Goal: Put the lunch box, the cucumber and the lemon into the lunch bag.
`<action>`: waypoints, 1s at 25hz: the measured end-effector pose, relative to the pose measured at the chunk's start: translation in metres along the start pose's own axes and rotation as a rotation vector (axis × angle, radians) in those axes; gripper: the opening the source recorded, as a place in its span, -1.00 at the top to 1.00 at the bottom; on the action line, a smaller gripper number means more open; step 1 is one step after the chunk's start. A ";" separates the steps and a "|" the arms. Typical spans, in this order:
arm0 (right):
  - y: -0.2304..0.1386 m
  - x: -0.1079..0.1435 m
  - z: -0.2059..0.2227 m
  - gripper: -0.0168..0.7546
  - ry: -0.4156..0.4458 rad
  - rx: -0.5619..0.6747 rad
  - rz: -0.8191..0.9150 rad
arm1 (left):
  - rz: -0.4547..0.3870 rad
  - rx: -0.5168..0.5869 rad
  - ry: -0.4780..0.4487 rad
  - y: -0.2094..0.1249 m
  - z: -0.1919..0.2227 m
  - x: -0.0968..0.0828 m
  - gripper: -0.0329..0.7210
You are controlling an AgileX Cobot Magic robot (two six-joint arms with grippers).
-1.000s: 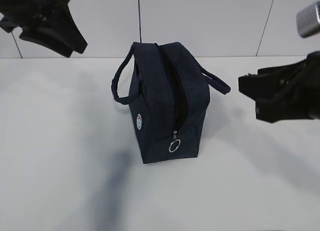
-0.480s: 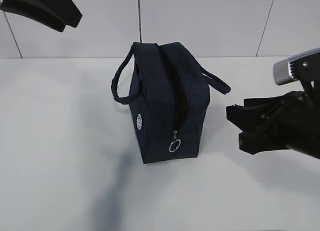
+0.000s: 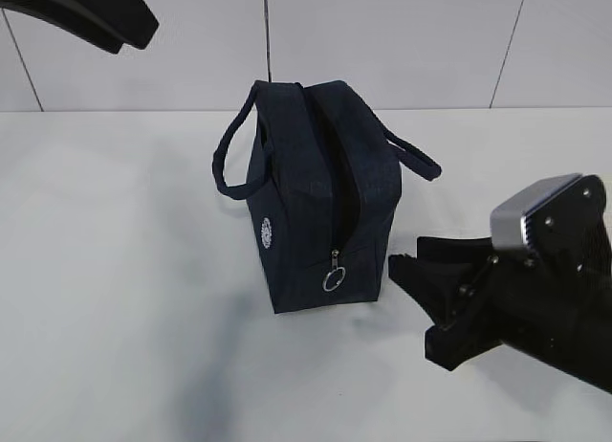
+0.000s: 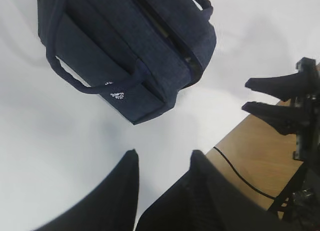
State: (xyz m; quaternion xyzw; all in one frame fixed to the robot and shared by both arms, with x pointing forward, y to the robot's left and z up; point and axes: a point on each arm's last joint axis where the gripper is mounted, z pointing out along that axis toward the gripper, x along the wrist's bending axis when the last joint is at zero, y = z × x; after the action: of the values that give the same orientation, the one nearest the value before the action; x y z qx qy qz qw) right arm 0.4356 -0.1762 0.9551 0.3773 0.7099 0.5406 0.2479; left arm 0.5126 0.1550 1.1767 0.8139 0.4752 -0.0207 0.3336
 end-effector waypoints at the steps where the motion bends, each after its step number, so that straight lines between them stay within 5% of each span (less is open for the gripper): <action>1: -0.005 0.000 0.003 0.19 0.005 0.012 0.003 | 0.002 -0.004 0.000 0.000 -0.002 -0.001 0.27; 13: -0.041 0.003 0.033 0.19 0.098 -0.039 0.042 | 0.003 -0.004 0.000 -0.001 -0.002 -0.001 0.27; 25: -0.061 0.002 0.041 0.19 0.103 0.026 0.060 | 0.003 -0.004 0.000 -0.001 -0.002 -0.001 0.27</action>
State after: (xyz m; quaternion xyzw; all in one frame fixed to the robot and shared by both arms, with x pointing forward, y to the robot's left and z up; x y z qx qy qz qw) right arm 0.4486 -0.1587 0.8847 0.3735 0.7169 0.5572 0.1899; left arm 0.5108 0.1557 1.1786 0.8139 0.4741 -0.0194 0.3352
